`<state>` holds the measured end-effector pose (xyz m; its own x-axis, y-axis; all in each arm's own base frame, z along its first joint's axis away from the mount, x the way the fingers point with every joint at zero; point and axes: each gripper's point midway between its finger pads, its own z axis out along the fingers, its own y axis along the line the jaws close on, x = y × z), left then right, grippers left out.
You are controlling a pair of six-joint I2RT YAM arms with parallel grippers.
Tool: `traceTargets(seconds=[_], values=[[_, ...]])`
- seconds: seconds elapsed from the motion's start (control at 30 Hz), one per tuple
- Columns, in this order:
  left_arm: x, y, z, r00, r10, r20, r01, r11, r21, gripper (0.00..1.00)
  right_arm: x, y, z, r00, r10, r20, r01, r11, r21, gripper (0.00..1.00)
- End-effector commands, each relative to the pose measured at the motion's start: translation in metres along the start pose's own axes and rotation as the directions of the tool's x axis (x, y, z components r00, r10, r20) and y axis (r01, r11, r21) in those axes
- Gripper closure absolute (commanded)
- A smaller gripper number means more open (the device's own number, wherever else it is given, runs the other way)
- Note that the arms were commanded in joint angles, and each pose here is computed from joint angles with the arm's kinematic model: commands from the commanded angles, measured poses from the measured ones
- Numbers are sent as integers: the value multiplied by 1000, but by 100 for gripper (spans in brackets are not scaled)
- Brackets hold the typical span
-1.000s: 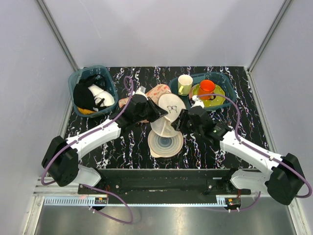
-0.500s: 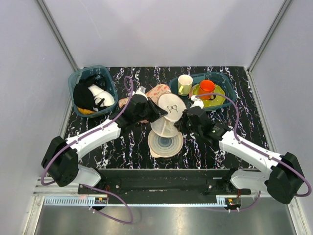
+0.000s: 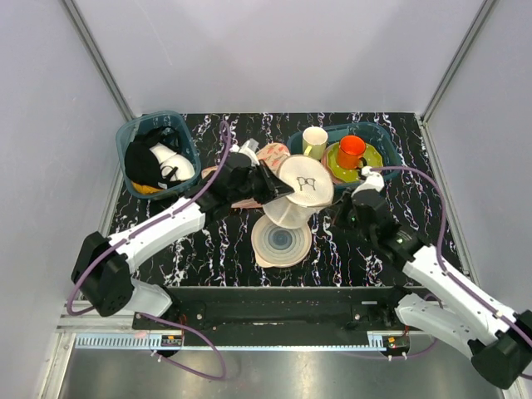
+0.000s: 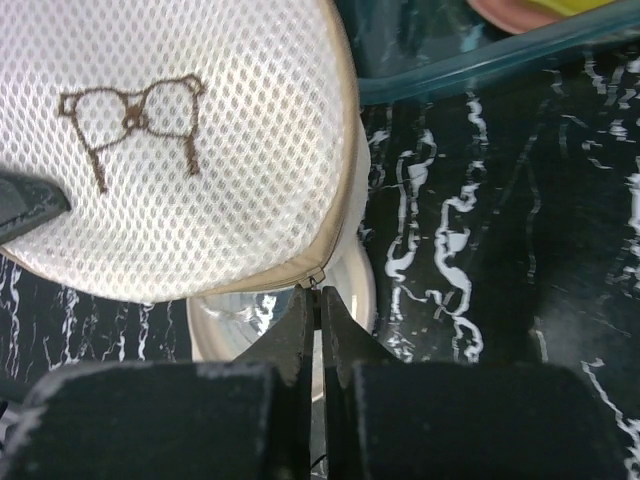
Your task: Unzip the laundry bag and remove the bra
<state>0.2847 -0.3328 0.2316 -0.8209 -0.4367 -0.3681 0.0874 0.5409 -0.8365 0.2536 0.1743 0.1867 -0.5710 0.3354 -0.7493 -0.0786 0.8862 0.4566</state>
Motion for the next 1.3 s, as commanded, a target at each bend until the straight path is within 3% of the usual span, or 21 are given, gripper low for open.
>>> traceTargets(seconds=[0.0, 0.17, 0.2, 0.33, 0.37, 0.4, 0.43, 0.47, 0.53, 0.6, 0.77, 0.87, 0.97, 1.0, 1.27], values=[[-1, -32, 8, 996, 84, -31, -81, 993, 86, 100, -1, -52, -21, 999, -32, 16, 29, 984, 175, 100], [38, -51, 42, 972, 173, -157, -152, 978, 140, 100, -4, -56, -49, 999, -4, 33, -2, 986, 165, 100], [44, -70, 47, 963, 208, -170, -179, 969, 172, 100, -5, -56, -53, 999, 0, 38, -6, 987, 163, 100], [55, -68, 80, 936, 262, -234, -227, 960, 166, 100, -1, -56, -60, 999, 28, 27, -32, 988, 153, 100], [54, -65, 87, 933, 269, -238, -237, 959, 155, 95, 2, -57, -58, 999, 30, 16, -32, 987, 157, 100], [57, -49, 97, 926, 267, -266, -246, 963, 111, 83, 5, -56, -57, 999, 40, 6, -40, 987, 153, 100], [49, -59, 101, 920, 302, -250, -278, 952, 128, 69, 7, -57, -55, 999, 47, 0, -47, 987, 155, 100], [48, -59, 102, 914, 314, -257, -291, 948, 125, 41, 12, -57, -52, 999, 48, -16, -45, 987, 155, 100], [44, -57, 98, 904, 340, -259, -322, 940, 111, 24, 17, -51, -47, 997, 67, -30, -63, 990, 123, 100], [36, -56, 90, 904, 354, -239, -343, 935, 89, 1, 22, -44, -40, 996, 81, -46, -77, 993, 86, 100], [14, -63, 46, 915, 372, -159, -367, 928, 59, 1, 35, -34, -20, 991, 84, -103, -79, 995, 54, 100], [27, -50, 32, 933, 312, -181, -306, 950, 58, 1, 36, -27, -12, 990, 89, -113, -85, 996, 32, 100], [53, -34, 35, 951, 201, -234, -180, 978, 107, 3, 32, -25, -11, 991, 94, -93, -92, 995, 24, 100], [57, -46, 39, 957, 171, -233, -131, 976, 176, 3, 30, -25, -10, 992, 93, -82, -91, 996, 20, 100], [93, -36, 76, 938, 84, -337, -21, 982, 186, 4, 34, -28, -14, 991, 98, -86, -97, 995, 20, 100]])
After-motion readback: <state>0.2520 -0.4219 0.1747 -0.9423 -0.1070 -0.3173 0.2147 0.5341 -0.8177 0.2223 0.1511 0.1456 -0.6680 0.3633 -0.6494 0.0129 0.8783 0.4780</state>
